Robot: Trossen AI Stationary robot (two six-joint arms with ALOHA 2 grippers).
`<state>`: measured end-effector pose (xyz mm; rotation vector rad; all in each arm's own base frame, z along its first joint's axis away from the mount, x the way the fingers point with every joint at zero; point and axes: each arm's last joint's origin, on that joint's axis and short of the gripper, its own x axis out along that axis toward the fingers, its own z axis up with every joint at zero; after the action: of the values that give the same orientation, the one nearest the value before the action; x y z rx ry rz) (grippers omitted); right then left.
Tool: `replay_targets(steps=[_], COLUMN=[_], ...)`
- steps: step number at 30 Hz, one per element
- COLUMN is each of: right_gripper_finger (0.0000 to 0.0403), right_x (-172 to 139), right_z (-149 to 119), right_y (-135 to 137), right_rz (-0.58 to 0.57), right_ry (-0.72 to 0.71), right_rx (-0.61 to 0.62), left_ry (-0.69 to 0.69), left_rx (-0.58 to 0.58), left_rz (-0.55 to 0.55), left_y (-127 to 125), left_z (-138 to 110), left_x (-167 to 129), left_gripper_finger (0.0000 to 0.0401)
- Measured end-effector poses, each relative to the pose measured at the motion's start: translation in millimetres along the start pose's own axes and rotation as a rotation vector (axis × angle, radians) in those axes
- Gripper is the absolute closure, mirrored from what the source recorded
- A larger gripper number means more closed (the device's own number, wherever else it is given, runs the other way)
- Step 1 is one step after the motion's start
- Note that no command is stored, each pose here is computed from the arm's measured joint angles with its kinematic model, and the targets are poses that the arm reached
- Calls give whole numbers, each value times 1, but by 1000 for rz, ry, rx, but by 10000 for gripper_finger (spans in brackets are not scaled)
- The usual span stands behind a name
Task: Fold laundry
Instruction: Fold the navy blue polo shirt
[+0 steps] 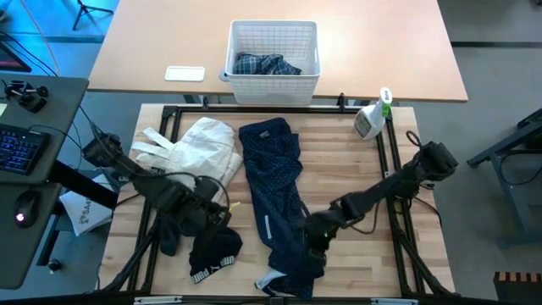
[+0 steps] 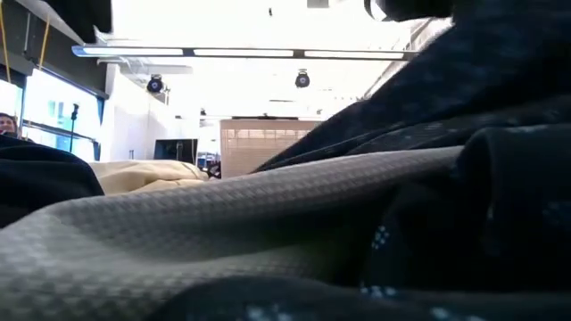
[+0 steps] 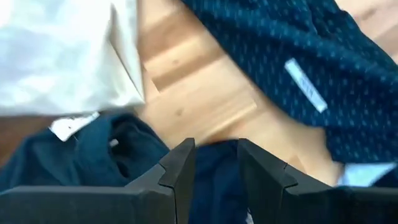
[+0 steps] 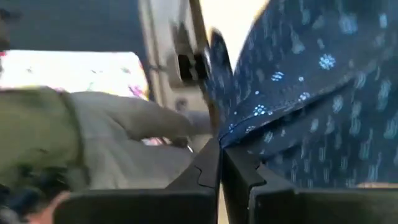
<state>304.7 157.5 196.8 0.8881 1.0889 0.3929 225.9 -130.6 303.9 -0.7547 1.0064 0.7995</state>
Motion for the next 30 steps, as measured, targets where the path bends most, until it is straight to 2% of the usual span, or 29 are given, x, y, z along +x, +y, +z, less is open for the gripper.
replay_targets(steps=[4,8,12,15,17,20,22,26,30], right_gripper_finger=[380,333,297,285,282,281,281,280,265], right_x=[-11,-39,-84,-131,-162,-204,-226,-253,-264], right_z=[14,33,41,36,27,13,8,10,30], right_y=[-21,-16,-10,-6,-9,-21,-32,-60,-88], right_rz=[23,148,136,13,-146,-415,-551,-651,-636], right_ry=[62,82,-42,-223,-354,-527,-599,-644,-631], right_rx=[83,64,-6,-77,-100,-69,-14,56,37], left_ry=[-10,-43,-80,-116,-127,-111,-101,-90,-62], left_rx=[18,31,21,-5,-28,-62,-104,-239,-371], left_rz=[22,49,58,43,33,-8,-35,-131,-117], left_y=[1,4,7,11,16,28,41,74,107], left_z=[17,41,72,101,123,154,172,202,217], left_x=[5,13,23,31,37,51,66,104,136], left_gripper_finger=[287,264,229,203,188,175,172,172,172])
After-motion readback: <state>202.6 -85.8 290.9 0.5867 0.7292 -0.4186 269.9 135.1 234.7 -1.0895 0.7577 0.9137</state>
